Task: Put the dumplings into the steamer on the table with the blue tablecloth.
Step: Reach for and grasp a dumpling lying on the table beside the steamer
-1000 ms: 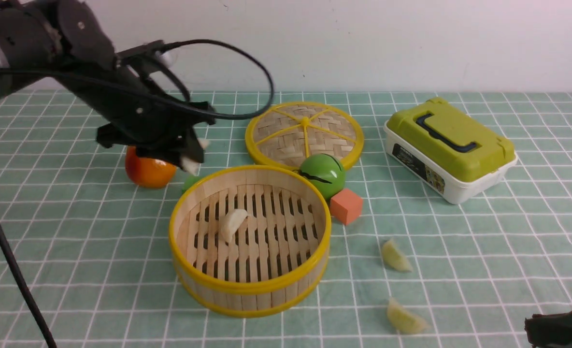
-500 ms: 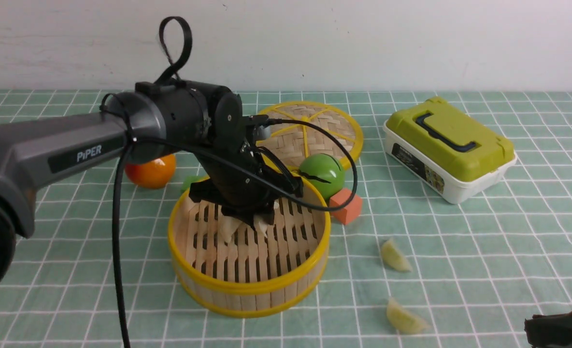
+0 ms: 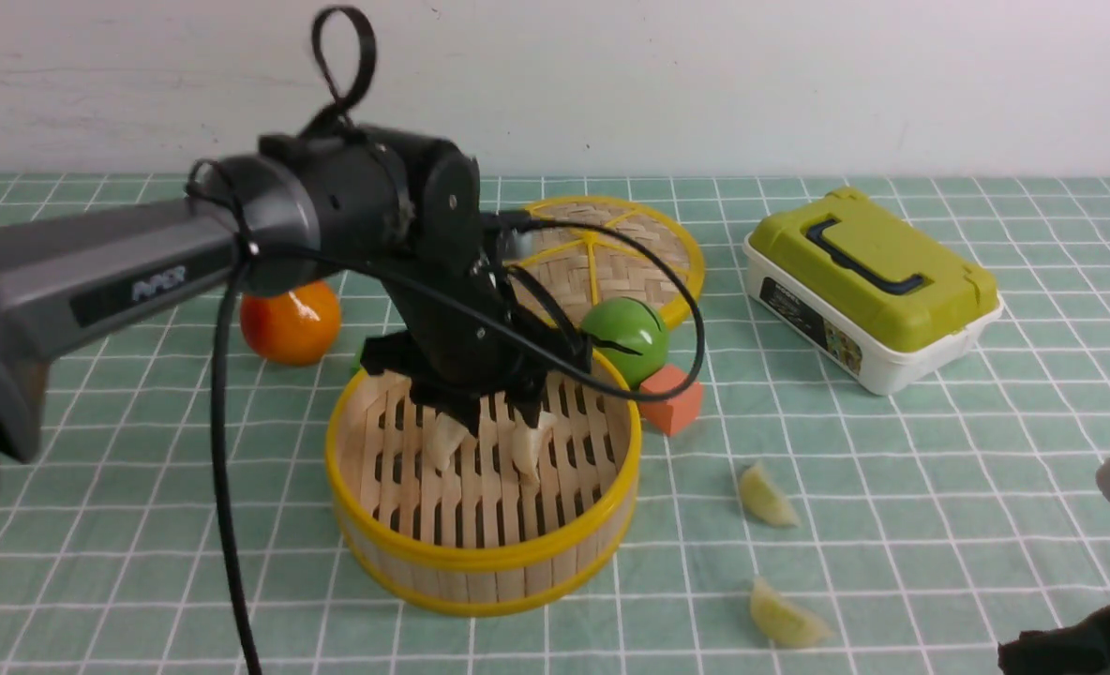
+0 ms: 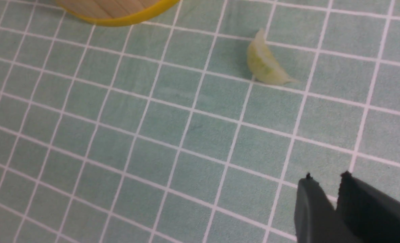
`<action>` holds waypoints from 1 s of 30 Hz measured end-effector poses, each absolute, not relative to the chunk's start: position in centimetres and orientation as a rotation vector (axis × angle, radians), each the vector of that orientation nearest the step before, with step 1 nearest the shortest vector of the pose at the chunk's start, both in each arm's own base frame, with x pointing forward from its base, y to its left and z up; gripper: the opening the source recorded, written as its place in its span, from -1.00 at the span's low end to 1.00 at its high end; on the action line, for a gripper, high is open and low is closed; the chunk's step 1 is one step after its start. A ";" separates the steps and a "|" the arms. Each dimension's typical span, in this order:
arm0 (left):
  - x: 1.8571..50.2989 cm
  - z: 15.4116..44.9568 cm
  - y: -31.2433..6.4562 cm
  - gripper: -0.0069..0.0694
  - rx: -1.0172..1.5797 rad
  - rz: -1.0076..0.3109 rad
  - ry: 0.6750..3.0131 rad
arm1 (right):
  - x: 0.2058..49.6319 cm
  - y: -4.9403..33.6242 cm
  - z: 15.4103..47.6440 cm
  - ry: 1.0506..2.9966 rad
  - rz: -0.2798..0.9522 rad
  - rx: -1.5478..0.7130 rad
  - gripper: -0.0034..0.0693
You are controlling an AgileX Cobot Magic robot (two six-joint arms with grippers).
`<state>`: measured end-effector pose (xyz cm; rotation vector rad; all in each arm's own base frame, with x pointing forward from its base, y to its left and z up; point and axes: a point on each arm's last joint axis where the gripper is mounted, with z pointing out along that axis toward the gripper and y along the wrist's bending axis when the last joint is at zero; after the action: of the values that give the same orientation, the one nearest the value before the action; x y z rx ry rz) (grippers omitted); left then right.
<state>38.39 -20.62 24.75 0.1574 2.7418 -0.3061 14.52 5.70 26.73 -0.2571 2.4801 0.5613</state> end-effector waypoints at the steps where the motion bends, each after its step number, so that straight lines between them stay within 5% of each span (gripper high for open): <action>1: 38.2 25.5 -20.5 0.14 0.165 -0.298 2.732 | 14.7 5.8 26.8 2.487 0.566 -0.266 -0.48; 9: 28.9 41.1 -15.3 -0.27 0.272 -0.353 2.426 | 20.5 8.3 26.2 2.583 0.639 -0.449 0.06; 14: 22.1 43.3 -11.6 -0.58 0.284 -0.369 2.313 | 24.0 11.7 24.0 2.651 0.538 -0.675 0.09; 19: 16.9 40.5 -8.4 -0.83 0.294 -0.306 2.267 | 27.8 13.9 22.0 2.685 0.385 -0.793 0.10; 25: 12.3 35.5 -4.8 -0.86 0.301 -0.143 2.252 | 30.3 14.7 17.7 2.781 0.334 -0.783 0.07; 30: 9.5 32.7 -2.3 -0.86 0.185 -0.063 2.218 | 30.8 15.2 16.0 2.837 0.383 -0.658 -0.29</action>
<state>9.51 -2.25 32.66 0.1853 2.2179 -0.0628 30.81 15.19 16.04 -0.6578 2.8367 0.3830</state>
